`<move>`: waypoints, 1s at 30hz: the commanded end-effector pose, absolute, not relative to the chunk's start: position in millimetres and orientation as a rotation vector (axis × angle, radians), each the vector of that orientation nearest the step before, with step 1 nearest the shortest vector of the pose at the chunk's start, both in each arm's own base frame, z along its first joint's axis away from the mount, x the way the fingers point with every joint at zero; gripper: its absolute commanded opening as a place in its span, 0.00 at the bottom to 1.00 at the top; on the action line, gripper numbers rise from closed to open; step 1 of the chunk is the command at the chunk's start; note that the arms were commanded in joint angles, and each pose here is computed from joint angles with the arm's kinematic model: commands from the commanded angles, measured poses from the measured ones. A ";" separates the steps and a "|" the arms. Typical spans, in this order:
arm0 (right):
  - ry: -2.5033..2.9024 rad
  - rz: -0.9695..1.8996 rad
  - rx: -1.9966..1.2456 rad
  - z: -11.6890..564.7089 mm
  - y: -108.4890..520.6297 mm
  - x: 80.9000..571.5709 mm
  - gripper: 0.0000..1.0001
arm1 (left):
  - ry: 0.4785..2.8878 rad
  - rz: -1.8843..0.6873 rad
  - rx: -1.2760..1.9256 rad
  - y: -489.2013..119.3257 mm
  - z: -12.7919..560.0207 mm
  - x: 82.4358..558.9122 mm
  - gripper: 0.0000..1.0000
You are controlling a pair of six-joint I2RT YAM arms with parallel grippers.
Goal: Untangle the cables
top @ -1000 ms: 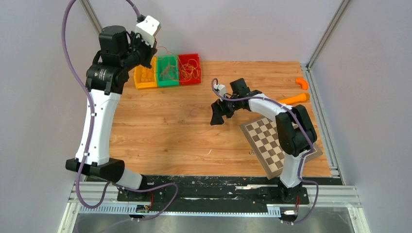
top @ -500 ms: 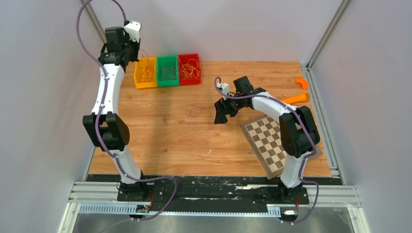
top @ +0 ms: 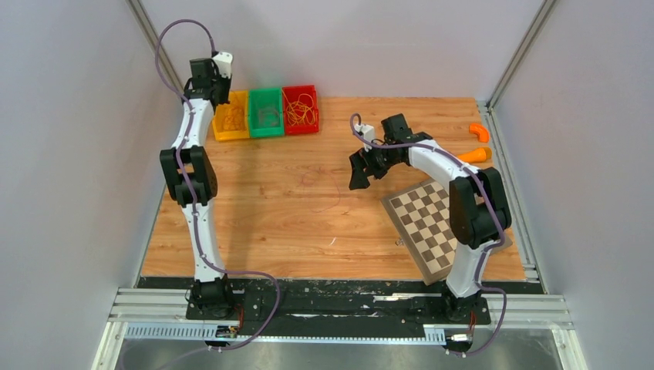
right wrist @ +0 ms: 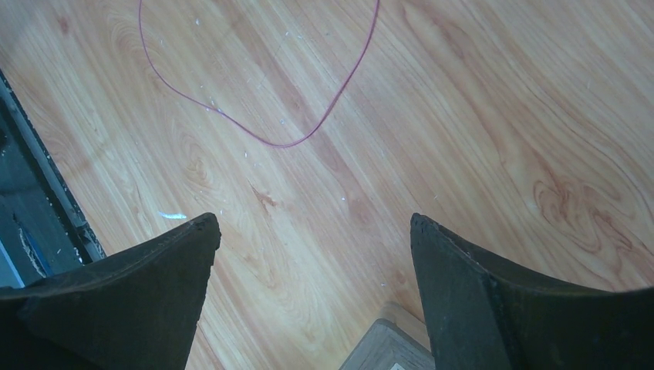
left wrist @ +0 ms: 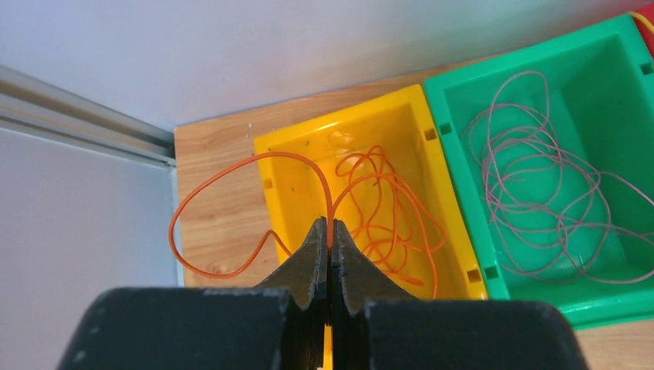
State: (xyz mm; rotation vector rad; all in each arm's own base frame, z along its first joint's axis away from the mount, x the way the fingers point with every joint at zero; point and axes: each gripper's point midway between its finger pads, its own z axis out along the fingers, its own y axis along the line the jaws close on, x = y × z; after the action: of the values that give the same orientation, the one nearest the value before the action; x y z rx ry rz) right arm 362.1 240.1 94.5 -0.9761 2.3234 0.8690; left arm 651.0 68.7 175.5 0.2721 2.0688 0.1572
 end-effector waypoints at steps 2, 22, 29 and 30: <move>2.289 0.848 -1.008 101.6 242.1 369.1 0.92 | 1.797 0.234 0.243 77.6 271.1 673.2 0.00; 2.324 0.870 -0.977 95.3 235.8 375.6 0.92 | 1.909 0.307 0.336 85.1 199.7 670.6 0.00; 2.330 0.874 -0.960 95.7 231.6 376.6 0.92 | 2.066 0.131 0.339 65.6 144.5 662.9 0.02; 2.332 0.874 -0.958 95.7 230.6 376.5 0.92 | 2.077 0.128 0.337 65.3 139.8 662.8 0.05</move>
State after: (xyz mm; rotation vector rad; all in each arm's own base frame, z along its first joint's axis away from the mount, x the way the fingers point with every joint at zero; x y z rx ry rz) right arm 370.2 229.5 84.8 -0.9457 2.3784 0.8643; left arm 664.0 71.5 153.3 0.3525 2.0272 0.2041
